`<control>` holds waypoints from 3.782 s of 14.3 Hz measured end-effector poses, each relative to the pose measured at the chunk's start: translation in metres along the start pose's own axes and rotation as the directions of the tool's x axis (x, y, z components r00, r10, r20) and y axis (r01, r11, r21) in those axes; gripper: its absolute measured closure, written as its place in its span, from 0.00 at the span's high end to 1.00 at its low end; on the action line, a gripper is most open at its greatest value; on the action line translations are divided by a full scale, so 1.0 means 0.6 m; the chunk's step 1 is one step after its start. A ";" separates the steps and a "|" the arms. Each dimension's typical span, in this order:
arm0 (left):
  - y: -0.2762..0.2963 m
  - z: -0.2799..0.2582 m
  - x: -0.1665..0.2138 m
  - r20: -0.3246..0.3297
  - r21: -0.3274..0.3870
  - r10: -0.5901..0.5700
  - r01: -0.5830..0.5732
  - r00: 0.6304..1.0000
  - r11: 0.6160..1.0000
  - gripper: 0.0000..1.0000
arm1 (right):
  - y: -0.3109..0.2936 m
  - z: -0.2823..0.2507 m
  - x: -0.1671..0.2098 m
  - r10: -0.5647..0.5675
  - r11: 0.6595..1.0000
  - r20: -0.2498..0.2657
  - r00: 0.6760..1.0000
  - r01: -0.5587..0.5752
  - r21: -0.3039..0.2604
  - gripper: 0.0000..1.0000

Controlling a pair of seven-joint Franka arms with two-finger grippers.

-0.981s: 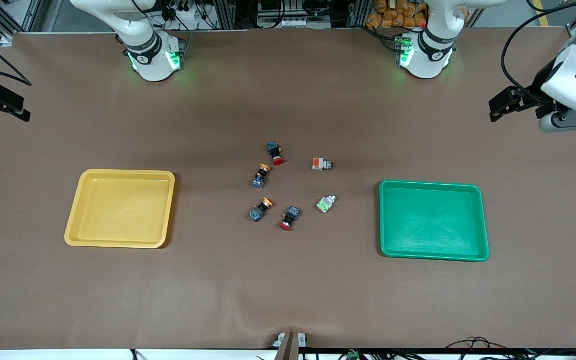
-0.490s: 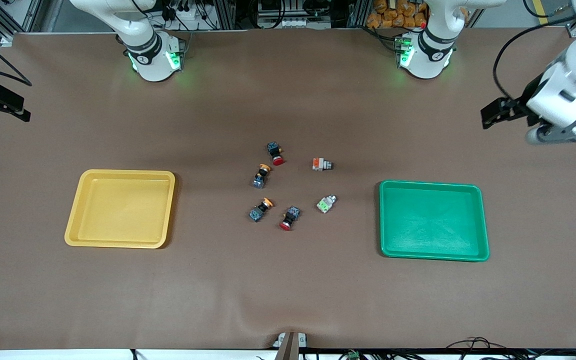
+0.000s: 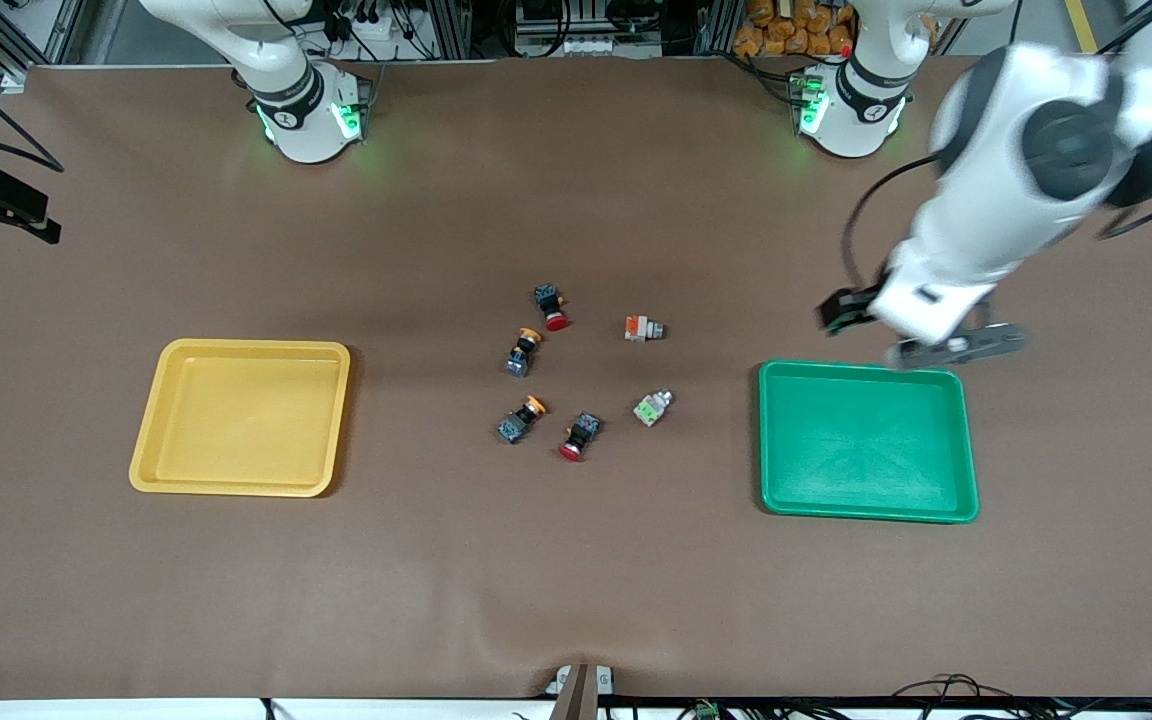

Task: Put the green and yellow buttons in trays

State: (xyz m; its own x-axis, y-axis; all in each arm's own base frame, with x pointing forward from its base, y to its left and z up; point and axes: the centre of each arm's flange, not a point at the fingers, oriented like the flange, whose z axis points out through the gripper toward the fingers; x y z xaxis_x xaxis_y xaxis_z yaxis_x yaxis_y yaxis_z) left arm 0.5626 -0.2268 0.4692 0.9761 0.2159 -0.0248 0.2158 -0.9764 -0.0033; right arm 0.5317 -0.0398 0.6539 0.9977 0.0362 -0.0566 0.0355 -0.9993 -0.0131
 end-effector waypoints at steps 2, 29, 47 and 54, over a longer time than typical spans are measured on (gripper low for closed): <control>0.062 0.065 -0.011 0.011 -0.027 -0.083 0.083 0.997 0.996 1.00 | 0.000 0.000 0.000 0.000 1.000 0.000 1.000 0.000 0.000 1.00; 0.290 0.475 -0.051 0.031 -0.079 -0.502 0.503 0.864 0.861 1.00 | -0.017 0.185 0.132 0.056 0.995 0.115 0.992 -0.065 0.081 1.00; 0.148 0.360 0.104 -0.046 -0.097 -0.592 0.586 0.805 0.804 0.66 | -0.419 0.330 0.179 0.535 0.835 0.147 0.832 -0.547 0.056 1.00; -0.100 0.299 0.213 -0.055 0.016 -0.557 0.559 0.828 0.829 0.66 | -0.587 0.517 0.163 0.447 0.890 0.126 0.885 -0.454 0.032 1.00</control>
State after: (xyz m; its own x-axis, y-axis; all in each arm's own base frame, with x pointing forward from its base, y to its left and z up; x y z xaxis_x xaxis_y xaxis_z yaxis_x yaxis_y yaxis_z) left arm 0.6700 -0.1408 0.2871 0.6897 0.7232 0.0362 0.7241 -0.6890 -0.0324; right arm 0.5994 0.3190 0.3431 0.8921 -0.4134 -0.1822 -0.4234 -0.9057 -0.0181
